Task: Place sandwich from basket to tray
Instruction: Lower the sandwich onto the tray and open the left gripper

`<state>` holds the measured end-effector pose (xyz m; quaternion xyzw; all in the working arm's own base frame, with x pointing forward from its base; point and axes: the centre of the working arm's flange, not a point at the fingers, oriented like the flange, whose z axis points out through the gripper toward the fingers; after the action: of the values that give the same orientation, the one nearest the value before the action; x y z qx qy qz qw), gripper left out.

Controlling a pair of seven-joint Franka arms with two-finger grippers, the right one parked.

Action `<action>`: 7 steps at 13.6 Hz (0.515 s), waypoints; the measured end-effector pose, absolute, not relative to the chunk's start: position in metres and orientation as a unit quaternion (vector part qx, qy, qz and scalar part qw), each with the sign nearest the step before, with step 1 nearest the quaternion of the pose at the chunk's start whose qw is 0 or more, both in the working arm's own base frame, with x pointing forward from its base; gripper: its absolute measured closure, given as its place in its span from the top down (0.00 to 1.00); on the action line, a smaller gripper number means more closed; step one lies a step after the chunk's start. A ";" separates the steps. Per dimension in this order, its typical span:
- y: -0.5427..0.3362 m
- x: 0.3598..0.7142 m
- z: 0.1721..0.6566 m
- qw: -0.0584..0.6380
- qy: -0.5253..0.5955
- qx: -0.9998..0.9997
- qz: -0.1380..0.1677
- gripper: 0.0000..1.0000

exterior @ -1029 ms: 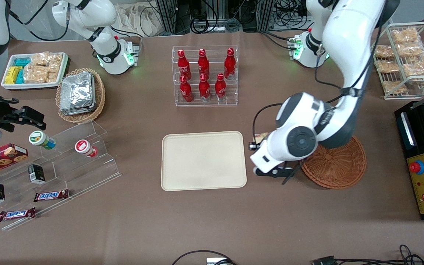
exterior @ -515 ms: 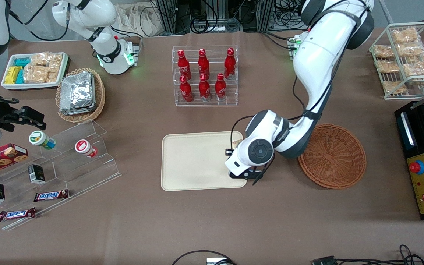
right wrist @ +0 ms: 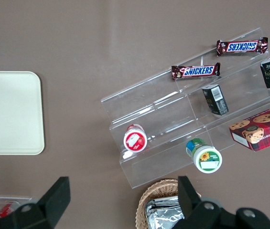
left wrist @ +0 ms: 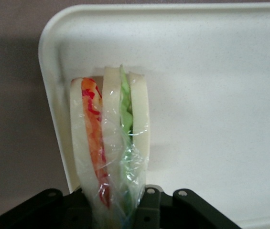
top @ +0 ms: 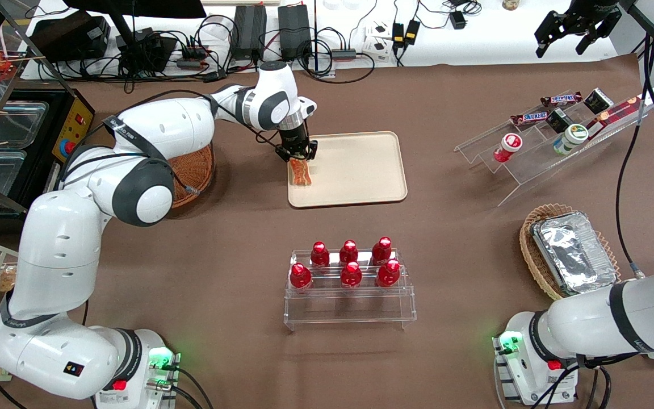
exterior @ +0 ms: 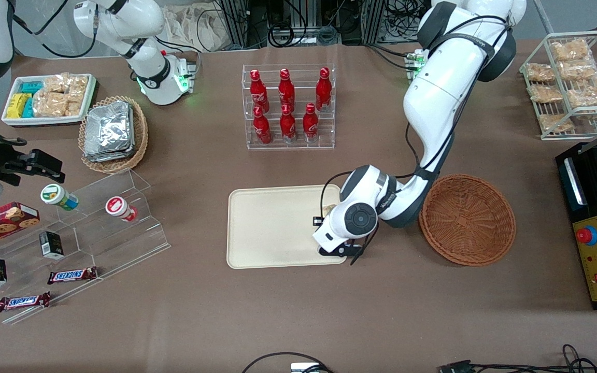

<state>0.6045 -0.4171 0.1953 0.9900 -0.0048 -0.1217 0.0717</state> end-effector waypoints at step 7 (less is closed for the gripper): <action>-0.411 0.628 0.250 0.089 0.002 0.992 -0.086 0.89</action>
<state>0.6277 -0.4107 0.2505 0.9923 0.0023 -0.0856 0.0890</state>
